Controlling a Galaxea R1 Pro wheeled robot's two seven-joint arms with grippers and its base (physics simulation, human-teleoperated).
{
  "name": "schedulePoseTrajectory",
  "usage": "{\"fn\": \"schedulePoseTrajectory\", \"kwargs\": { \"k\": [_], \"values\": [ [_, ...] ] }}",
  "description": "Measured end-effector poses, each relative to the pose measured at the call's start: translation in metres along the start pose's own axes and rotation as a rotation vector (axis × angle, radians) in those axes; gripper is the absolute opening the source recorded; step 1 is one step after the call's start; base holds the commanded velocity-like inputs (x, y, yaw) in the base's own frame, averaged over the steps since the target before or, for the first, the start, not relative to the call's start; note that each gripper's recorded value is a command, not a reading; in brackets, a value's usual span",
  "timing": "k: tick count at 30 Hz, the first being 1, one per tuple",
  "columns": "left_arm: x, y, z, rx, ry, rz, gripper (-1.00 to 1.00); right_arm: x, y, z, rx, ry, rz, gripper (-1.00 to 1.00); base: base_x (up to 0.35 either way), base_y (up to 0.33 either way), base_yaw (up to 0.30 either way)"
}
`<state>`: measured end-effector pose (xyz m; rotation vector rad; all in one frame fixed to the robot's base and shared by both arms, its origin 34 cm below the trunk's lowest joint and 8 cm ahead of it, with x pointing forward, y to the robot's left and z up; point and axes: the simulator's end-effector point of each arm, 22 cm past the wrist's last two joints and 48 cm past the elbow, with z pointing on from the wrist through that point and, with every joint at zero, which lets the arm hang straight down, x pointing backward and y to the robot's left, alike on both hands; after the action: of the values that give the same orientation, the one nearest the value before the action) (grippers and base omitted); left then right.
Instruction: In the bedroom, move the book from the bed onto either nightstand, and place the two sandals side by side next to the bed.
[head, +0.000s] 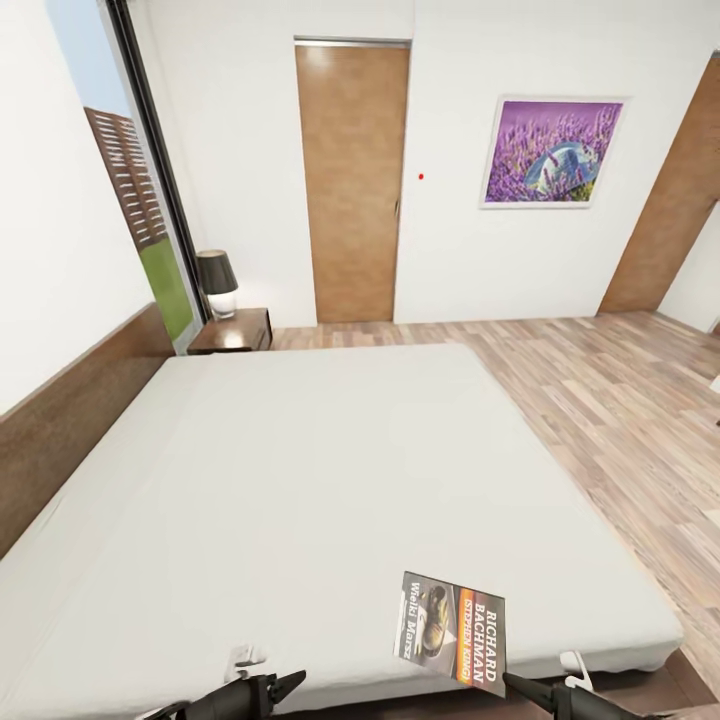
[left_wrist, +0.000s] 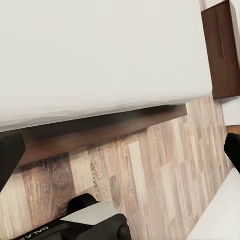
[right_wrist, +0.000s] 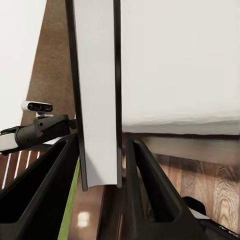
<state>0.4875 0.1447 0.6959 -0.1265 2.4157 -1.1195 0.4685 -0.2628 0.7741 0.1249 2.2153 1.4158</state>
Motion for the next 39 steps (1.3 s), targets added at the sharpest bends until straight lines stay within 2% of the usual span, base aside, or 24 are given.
{"fn": "schedulePoseTrajectory", "kwargs": {
  "k": [39],
  "values": [
    [-0.023,-0.016,-0.006,0.019,-0.042,0.044,1.00,-0.018,0.017,-0.002,-0.022,-0.029,-0.053,-1.00,0.000,0.000,0.000]
  ]
}}
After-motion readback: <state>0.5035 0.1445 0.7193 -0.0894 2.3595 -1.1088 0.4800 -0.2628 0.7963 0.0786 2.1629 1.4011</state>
